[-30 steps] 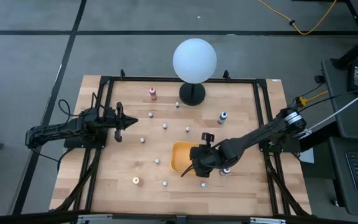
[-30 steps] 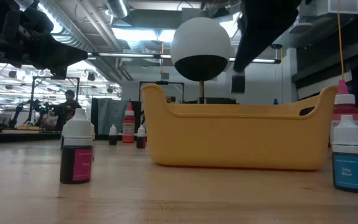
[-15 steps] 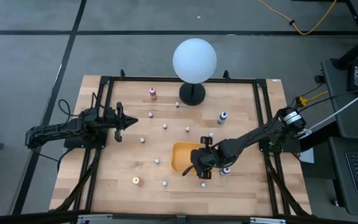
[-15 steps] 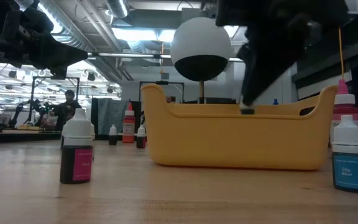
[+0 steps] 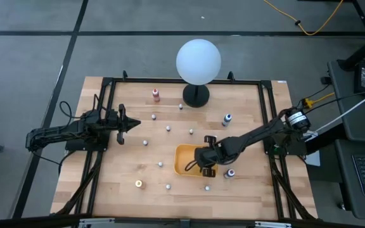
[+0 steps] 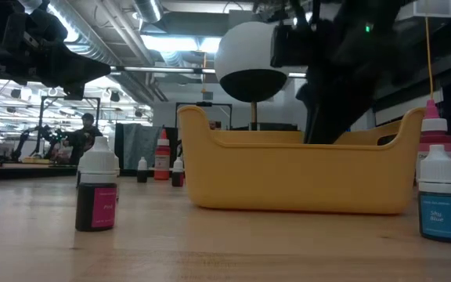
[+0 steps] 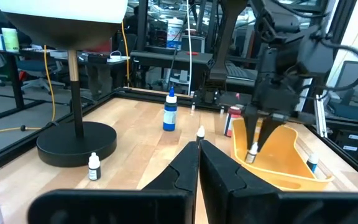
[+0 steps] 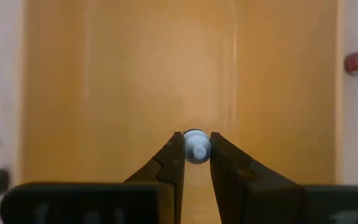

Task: Pick & Place food coloring
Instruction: Put the small black food coloring bottle into the yellow bin

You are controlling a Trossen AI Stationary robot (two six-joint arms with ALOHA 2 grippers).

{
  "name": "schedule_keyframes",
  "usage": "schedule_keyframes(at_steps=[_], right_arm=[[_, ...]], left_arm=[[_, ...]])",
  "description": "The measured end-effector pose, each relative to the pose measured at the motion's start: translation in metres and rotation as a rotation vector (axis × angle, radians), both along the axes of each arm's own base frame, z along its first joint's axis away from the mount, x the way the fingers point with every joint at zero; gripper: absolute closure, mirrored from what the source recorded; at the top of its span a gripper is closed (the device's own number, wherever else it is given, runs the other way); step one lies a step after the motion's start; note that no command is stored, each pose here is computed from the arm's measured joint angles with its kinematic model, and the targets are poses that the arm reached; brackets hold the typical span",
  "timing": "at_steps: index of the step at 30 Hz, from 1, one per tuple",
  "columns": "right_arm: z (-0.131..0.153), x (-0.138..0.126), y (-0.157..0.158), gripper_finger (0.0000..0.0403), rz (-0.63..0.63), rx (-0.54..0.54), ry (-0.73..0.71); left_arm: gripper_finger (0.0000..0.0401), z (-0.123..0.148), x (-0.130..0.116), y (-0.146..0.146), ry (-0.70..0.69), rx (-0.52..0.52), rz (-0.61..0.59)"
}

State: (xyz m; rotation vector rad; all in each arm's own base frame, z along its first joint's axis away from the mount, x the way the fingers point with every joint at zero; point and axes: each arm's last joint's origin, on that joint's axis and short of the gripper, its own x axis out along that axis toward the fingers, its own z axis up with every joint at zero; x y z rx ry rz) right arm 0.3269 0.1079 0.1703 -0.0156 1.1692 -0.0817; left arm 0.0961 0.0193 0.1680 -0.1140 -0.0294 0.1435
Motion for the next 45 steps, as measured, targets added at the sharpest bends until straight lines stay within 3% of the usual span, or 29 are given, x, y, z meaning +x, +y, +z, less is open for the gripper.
schedule_keyframes(at_steps=[6, 29, 45], right_arm=[[-0.011, 0.000, -0.007, 0.0338, -0.005, 0.020, -0.030], [-0.009, -0.001, -0.013, 0.0336, -0.010, -0.022, -0.027], [-0.009, -0.002, -0.013, 0.0278, -0.009, -0.027, -0.022]], left_arm=[[0.0389, 0.000, 0.000, 0.000, 0.000, 0.000, 0.000], [0.0389, 0.000, 0.000, 0.000, 0.000, 0.000, 0.000], [0.0390, 0.000, 0.000, 0.000, 0.001, 0.000, 0.000]])
